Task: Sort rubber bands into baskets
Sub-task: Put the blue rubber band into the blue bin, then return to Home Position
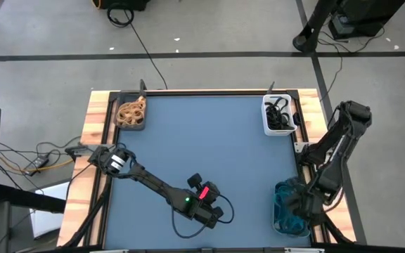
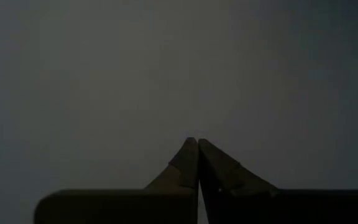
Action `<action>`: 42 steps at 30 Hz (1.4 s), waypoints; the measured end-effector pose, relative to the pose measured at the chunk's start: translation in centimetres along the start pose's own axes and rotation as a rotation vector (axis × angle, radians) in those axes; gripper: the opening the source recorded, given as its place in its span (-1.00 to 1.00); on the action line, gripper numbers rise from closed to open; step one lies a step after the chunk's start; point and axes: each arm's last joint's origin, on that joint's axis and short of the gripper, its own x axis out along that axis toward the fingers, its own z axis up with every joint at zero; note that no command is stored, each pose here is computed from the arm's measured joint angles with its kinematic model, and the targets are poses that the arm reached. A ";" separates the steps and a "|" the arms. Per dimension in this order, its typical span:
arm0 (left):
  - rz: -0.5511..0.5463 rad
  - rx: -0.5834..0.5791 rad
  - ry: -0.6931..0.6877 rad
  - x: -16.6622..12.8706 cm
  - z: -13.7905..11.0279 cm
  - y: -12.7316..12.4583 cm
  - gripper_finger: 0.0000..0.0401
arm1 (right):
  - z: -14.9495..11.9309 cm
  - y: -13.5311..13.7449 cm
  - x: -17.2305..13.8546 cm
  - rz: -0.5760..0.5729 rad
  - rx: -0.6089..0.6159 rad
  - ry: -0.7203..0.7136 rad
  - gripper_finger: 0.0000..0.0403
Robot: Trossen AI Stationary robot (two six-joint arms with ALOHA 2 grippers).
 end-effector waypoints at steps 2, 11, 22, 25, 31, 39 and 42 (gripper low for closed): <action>0.000 0.000 0.000 0.0 0.0 0.0 -0.94 | 0.6 0.5 0.9 0.009 -0.062 -0.009 -0.87; 0.000 0.002 0.000 0.0 0.0 0.0 -0.94 | 3.5 1.4 3.3 0.070 -0.135 -0.097 -0.69; -0.015 0.021 -0.003 0.0 0.1 -0.1 -0.94 | 3.0 0.2 1.8 0.096 0.032 -0.043 -0.40; -0.042 0.019 -0.005 0.0 0.2 -0.4 -0.94 | 2.9 -0.3 1.3 0.062 0.052 -0.056 -0.33; -0.040 0.030 0.001 0.0 0.2 -0.3 -0.94 | 2.9 -0.6 -0.3 0.106 0.061 -0.146 -0.29; -0.074 0.176 0.018 -0.3 0.4 -0.3 -0.94 | 2.5 -1.7 -3.2 -0.064 0.038 -0.467 -0.32; -0.096 0.205 0.000 -0.9 1.0 -0.3 -0.95 | 2.5 -2.2 -4.2 -0.239 0.053 -0.651 -0.33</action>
